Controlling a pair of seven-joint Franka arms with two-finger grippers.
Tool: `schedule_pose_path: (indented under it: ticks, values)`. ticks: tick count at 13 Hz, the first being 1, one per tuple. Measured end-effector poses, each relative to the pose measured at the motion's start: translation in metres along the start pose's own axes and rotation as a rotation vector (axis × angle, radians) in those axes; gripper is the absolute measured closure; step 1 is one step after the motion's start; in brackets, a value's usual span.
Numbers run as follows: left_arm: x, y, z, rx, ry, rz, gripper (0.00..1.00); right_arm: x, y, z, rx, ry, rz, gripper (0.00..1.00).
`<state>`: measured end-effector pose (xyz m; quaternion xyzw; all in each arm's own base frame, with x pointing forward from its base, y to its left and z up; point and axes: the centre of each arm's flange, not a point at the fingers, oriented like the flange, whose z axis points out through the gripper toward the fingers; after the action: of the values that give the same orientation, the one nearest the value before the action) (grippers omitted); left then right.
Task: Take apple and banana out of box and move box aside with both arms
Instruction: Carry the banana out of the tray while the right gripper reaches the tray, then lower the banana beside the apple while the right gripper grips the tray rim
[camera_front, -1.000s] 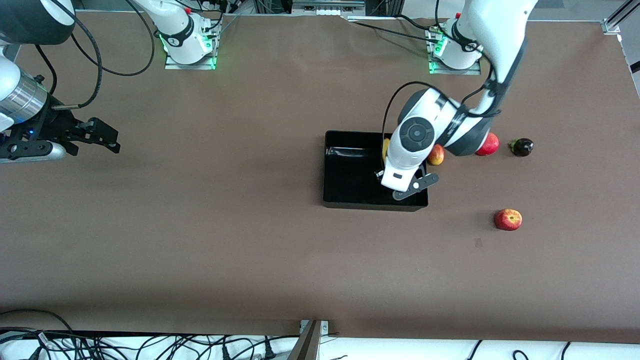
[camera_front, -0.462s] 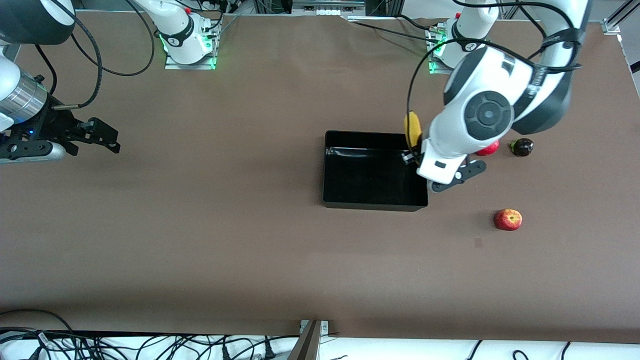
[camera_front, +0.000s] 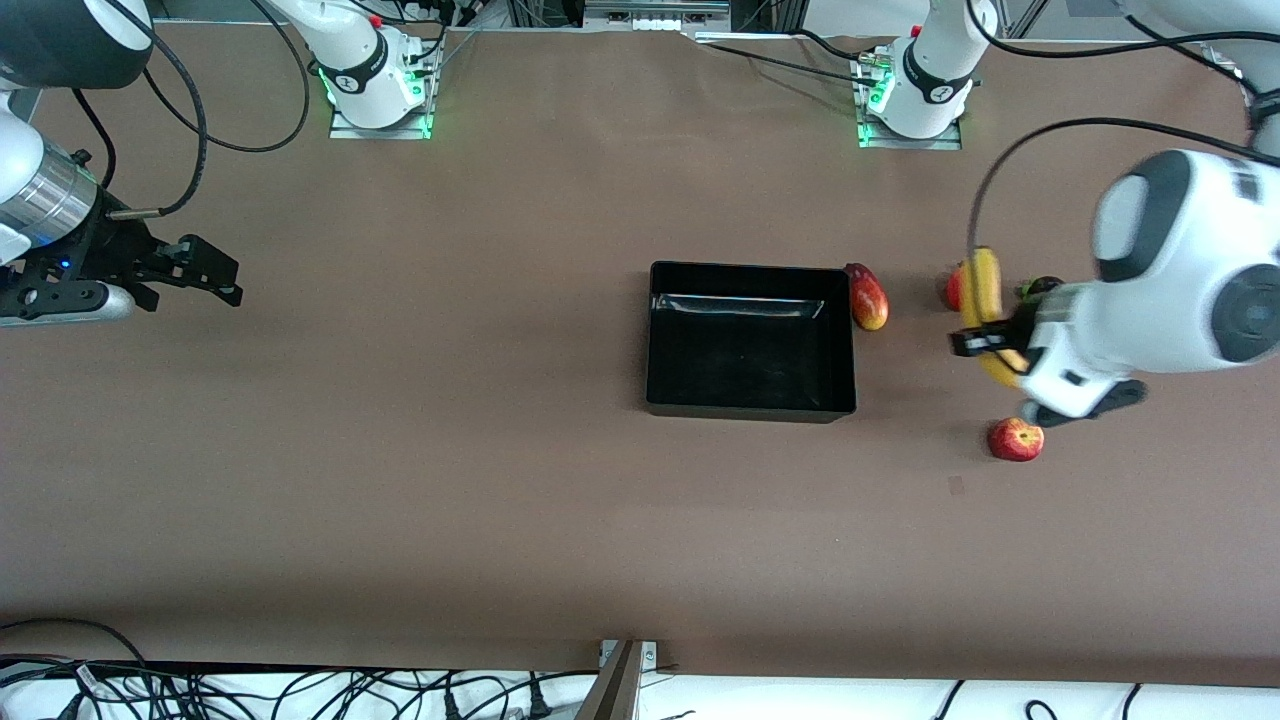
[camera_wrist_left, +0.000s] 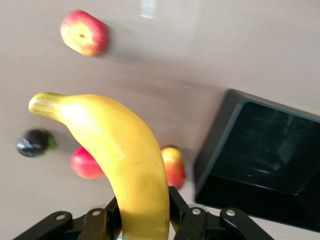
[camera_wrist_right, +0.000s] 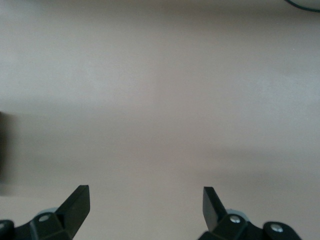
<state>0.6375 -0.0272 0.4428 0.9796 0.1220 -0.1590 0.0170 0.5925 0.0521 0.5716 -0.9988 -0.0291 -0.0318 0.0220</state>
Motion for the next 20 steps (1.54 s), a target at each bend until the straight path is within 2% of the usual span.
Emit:
schedule_pose_path:
  ticks: [4, 5, 7, 11, 13, 15, 18, 20]
  values:
    - [0.034, -0.129, -0.005, 0.036, 0.062, 0.141, 0.64, 0.002, -0.017, 0.013, 0.040, -0.029, -0.024, 0.00]
    - [0.044, -0.147, 0.001, 0.051, 0.084, 0.158, 0.64, 0.001, -0.028, 0.023, 0.042, -0.059, -0.046, 0.00]
    - [0.072, -0.161, 0.027, 0.079, 0.128, 0.182, 0.64, 0.001, -0.059, 0.057, 0.043, -0.142, -0.097, 0.00]
    - [0.125, -0.166, 0.096, 0.129, 0.201, 0.217, 0.64, 0.003, -0.117, 0.115, 0.106, -0.226, -0.124, 0.00]
    - [0.143, -0.177, 0.124, 0.127, 0.231, 0.210, 0.64, 0.007, -0.161, 0.148, 0.113, -0.211, -0.128, 0.00]
    - [0.157, -0.190, 0.149, 0.129, 0.266, 0.197, 0.64, 0.001, -0.223, 0.181, 0.110, -0.178, -0.069, 0.00]
    - [0.170, -0.204, 0.194, 0.129, 0.301, 0.195, 0.64, -0.027, -0.319, 0.230, 0.114, -0.141, 0.013, 0.00]
    - [0.173, -0.208, 0.223, 0.122, 0.310, 0.196, 0.64, -0.043, -0.362, 0.256, 0.103, -0.122, 0.047, 0.00]
